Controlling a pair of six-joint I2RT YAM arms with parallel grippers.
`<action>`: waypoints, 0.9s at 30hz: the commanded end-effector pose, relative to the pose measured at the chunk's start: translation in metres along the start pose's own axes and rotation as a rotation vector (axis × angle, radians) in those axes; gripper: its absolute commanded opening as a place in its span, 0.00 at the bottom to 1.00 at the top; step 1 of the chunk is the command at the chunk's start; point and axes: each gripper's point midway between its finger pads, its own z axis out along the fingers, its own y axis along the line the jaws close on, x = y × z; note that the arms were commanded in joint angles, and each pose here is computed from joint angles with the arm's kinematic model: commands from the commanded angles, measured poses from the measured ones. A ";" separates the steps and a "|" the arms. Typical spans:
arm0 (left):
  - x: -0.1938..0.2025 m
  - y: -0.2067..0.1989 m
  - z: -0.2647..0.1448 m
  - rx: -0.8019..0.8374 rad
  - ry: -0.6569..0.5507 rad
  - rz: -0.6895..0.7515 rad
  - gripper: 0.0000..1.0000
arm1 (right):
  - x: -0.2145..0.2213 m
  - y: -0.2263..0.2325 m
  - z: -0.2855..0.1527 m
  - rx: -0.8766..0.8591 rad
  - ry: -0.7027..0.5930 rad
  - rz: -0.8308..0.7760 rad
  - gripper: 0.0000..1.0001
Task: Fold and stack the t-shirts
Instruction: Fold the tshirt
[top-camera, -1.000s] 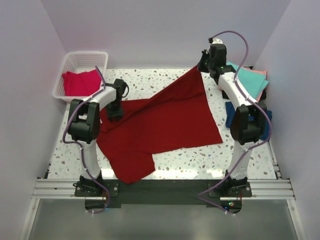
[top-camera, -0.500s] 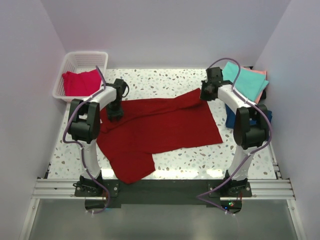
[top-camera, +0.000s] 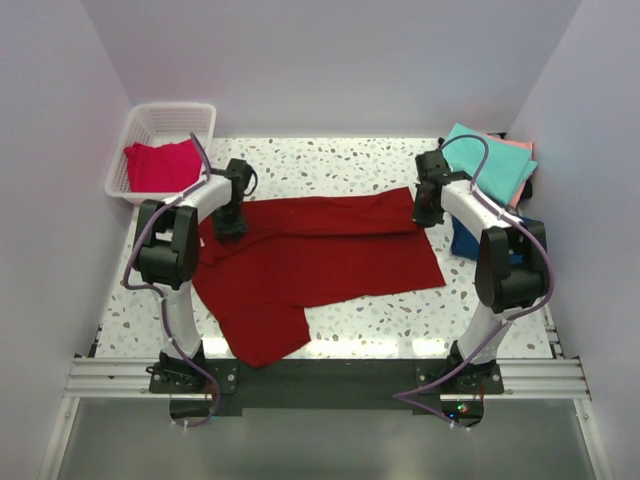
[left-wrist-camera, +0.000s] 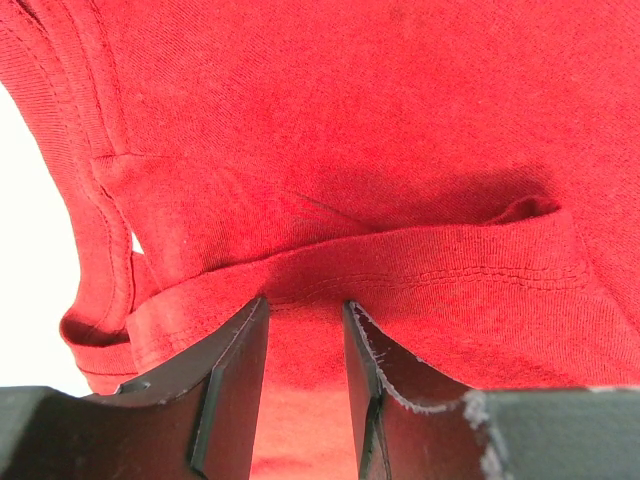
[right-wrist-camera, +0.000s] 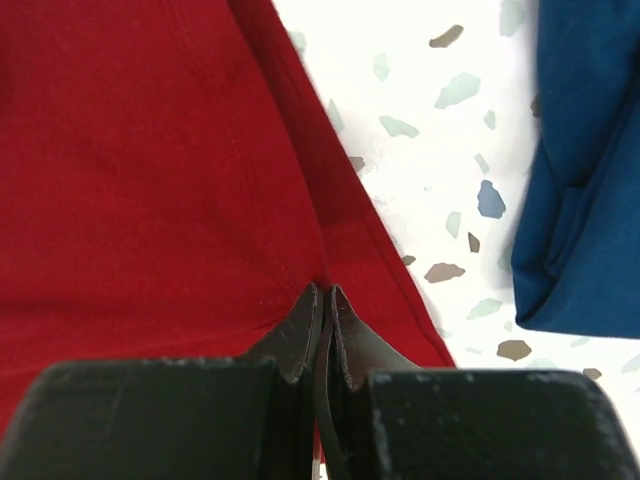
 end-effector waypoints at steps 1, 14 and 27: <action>0.058 0.007 0.054 -0.069 0.177 0.047 0.42 | 0.008 -0.020 0.005 0.111 0.023 0.033 0.00; 0.063 0.019 0.033 -0.057 0.154 0.060 0.41 | 0.016 -0.020 0.025 0.179 0.123 0.045 0.30; 0.031 0.016 -0.006 0.016 -0.009 0.043 0.43 | -0.037 0.050 0.011 -0.017 -0.040 0.030 0.37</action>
